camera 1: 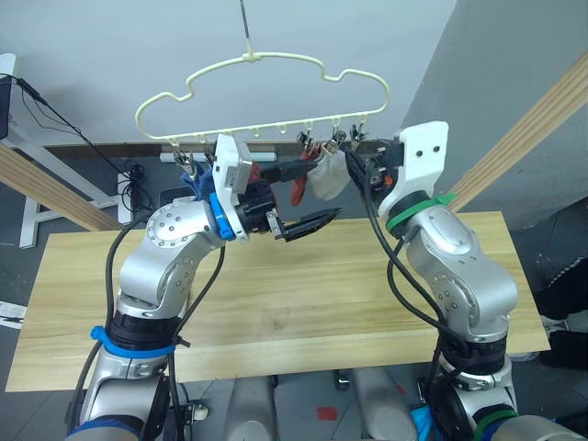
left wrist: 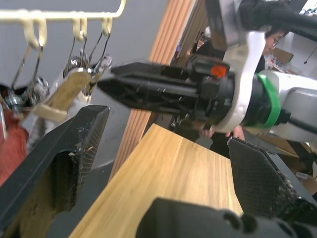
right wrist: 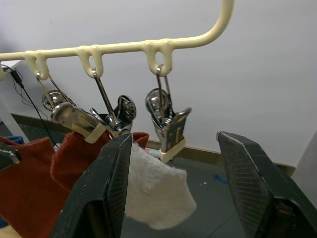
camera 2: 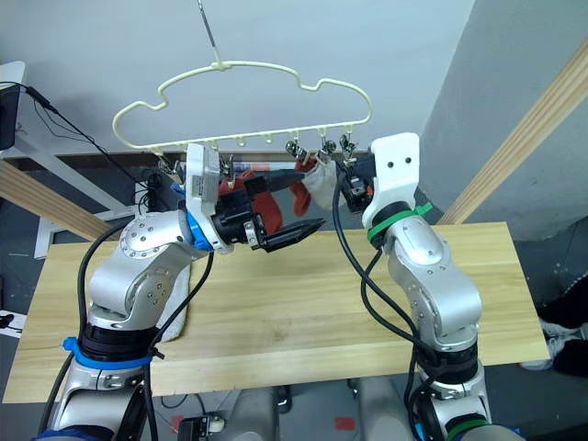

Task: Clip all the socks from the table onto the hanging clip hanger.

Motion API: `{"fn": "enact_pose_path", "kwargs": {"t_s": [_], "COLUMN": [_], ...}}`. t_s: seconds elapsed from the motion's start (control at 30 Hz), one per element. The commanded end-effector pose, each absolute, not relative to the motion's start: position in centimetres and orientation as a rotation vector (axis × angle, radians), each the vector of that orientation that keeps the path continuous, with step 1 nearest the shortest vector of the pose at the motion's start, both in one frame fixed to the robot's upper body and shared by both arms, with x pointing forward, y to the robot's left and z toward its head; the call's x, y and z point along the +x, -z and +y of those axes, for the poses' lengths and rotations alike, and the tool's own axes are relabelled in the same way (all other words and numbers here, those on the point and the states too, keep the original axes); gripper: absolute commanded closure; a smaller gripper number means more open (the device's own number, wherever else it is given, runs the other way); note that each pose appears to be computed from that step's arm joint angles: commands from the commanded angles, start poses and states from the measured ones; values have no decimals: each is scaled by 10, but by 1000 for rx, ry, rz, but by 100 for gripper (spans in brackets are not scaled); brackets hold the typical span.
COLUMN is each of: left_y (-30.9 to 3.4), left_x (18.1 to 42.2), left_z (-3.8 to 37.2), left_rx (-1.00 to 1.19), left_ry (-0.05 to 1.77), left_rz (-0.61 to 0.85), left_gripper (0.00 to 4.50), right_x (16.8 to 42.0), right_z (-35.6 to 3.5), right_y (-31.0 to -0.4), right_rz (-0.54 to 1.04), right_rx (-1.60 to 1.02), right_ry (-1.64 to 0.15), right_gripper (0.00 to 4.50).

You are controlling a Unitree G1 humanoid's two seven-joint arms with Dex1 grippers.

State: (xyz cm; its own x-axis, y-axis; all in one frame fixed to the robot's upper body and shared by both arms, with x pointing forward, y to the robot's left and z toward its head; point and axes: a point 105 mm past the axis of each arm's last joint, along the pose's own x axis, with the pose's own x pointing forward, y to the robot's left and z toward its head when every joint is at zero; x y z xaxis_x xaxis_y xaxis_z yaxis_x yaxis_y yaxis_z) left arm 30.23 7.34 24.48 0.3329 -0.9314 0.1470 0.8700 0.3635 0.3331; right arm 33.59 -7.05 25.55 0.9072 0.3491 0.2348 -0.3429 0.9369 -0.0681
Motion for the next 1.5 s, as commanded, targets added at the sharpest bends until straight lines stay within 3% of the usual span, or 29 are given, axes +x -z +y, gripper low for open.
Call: {"fn": "enact_pose_path", "kwargs": {"t_s": [0.03, 0.6, 1.27, 1.5], "left_y": [-254, -257, -260, -260], "left_x": [297, 300, 301, 300], "left_z": [72, 71, 70, 67], "left_rx": [225, 234, 236, 234], "left_ry": [1196, 1195, 1198, 1202], "left_rz": [-376, -386, -393, -394], "left_gripper": [4, 4, 4, 4], "right_x": [334, 341, 350, 341], "right_z": [-66, -76, -58, -56], "right_y": [-272, -270, -283, -283], "right_rz": [-325, -323, -306, -317], "right_rx": [-23, -100, 78, 31], "right_ry": [-360, -280, -277, -288], "right_gripper": [168, 168, 168, 168]}}
